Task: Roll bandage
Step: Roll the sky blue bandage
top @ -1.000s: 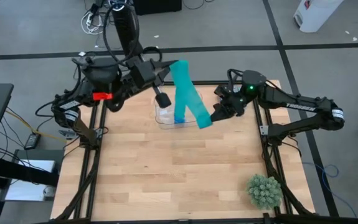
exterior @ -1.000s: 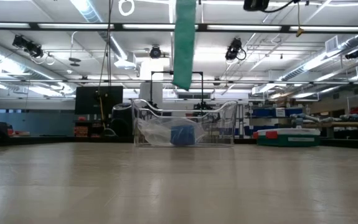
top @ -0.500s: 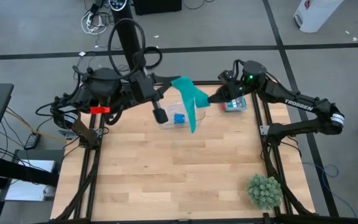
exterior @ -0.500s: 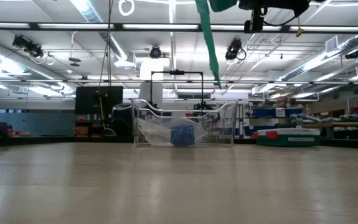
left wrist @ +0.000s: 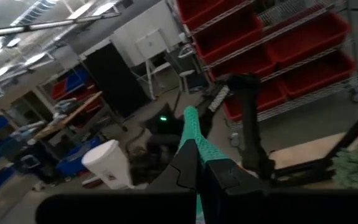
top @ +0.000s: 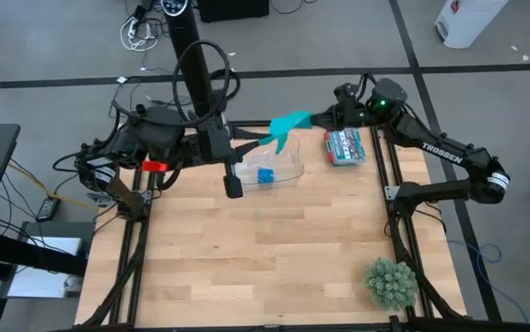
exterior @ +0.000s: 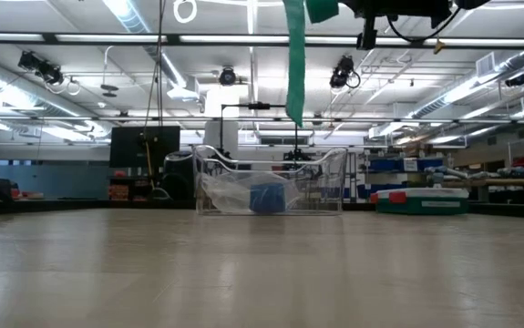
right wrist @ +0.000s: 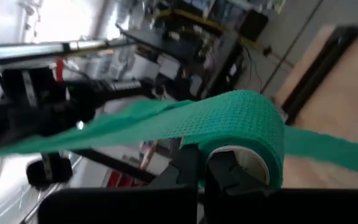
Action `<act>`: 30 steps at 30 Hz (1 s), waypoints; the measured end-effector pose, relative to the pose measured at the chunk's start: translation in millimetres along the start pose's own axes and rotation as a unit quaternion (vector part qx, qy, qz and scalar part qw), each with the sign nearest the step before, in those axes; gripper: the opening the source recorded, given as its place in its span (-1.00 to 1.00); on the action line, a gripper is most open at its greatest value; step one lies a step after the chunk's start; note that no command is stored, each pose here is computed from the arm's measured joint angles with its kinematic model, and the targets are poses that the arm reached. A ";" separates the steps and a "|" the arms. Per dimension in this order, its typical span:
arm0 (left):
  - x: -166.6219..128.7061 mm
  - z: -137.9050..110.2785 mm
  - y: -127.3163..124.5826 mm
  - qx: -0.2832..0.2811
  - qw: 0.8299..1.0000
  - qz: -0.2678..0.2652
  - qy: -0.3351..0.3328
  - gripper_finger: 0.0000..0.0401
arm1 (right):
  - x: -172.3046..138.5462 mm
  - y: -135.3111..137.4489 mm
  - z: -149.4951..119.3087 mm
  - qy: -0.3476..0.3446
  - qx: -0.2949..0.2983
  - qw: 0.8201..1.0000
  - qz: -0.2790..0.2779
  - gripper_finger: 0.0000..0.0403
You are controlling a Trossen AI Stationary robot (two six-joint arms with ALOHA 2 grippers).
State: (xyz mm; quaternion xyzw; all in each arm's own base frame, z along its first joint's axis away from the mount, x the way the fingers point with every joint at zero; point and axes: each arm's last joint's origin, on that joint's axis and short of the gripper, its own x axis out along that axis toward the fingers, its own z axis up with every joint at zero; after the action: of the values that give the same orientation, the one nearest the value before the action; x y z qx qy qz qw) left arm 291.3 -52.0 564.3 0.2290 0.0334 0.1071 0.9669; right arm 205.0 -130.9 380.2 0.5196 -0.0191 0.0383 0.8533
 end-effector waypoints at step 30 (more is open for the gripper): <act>71.2 -46.8 -41.0 -0.133 0.982 0.036 0.130 -0.97 | -19.0 100.9 35.9 -0.096 -0.155 0.971 0.157 -1.00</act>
State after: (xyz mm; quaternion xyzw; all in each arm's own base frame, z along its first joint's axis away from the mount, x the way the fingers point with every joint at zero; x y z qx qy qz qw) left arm 363.2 -51.4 502.9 0.0839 0.1364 0.1741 0.9716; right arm 177.7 -117.5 484.6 0.3725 -0.1874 0.1183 0.9012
